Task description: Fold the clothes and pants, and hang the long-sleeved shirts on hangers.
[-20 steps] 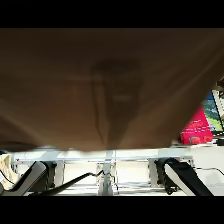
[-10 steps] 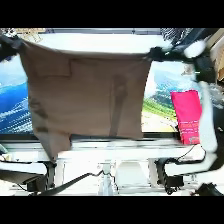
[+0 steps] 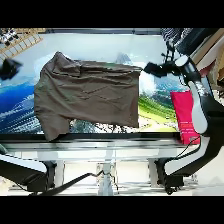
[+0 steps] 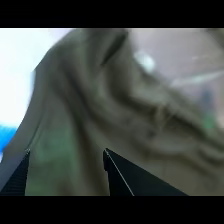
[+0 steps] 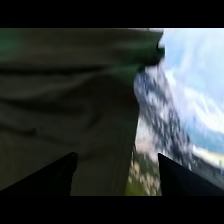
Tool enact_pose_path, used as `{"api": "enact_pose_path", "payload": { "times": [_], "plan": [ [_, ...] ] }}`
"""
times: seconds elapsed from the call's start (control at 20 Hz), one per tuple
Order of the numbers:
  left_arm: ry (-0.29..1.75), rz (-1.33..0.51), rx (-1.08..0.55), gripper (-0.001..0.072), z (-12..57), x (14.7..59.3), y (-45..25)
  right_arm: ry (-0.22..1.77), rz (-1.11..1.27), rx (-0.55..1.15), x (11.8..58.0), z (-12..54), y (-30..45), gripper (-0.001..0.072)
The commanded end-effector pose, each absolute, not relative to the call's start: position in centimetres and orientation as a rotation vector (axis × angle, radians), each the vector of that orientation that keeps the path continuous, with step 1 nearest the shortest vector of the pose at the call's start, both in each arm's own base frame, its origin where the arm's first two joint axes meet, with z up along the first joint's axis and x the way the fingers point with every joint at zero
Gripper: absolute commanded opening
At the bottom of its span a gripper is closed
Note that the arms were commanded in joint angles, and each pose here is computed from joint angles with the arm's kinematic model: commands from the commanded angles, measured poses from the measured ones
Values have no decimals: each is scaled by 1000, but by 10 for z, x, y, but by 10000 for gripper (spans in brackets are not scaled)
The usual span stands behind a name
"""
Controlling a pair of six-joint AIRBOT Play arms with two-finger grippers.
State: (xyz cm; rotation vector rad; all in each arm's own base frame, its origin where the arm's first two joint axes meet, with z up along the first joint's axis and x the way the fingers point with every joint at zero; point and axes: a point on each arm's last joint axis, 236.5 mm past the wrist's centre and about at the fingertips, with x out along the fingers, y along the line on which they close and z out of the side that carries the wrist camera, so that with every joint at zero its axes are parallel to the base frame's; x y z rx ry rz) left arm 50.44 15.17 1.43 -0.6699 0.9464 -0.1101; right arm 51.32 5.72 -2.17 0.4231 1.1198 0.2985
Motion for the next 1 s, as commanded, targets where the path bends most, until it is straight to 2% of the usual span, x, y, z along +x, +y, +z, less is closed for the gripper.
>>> {"api": "enact_pose_path", "payload": {
  "times": [0.0,0.05,0.15,0.25,0.3,0.35,0.4,0.65,0.95],
  "plan": [
    [1348,-29,-678,459,-29,382,158,1403,361,497,391,-49,62,563],
    [1368,-38,-686,462,-34,364,151,1449,365,528,353,-57,68,568],
    [1393,-59,-706,513,-45,335,134,1502,420,573,294,-68,89,574],
    [1347,-89,-757,625,-53,329,116,1532,480,650,257,-75,110,586],
    [1351,-112,-770,625,-58,323,107,1536,507,686,249,-77,118,592],
    [1364,-115,-778,625,-63,318,103,1538,520,706,245,-79,122,638],
    [1368,-113,-780,625,-68,316,102,1539,518,702,243,-82,122,645],
    [1328,-100,-717,624,-79,323,111,1523,501,677,246,-87,117,642],
    [1372,-115,-746,625,-100,317,107,1535,510,721,252,-105,128,632]
  ]
}}
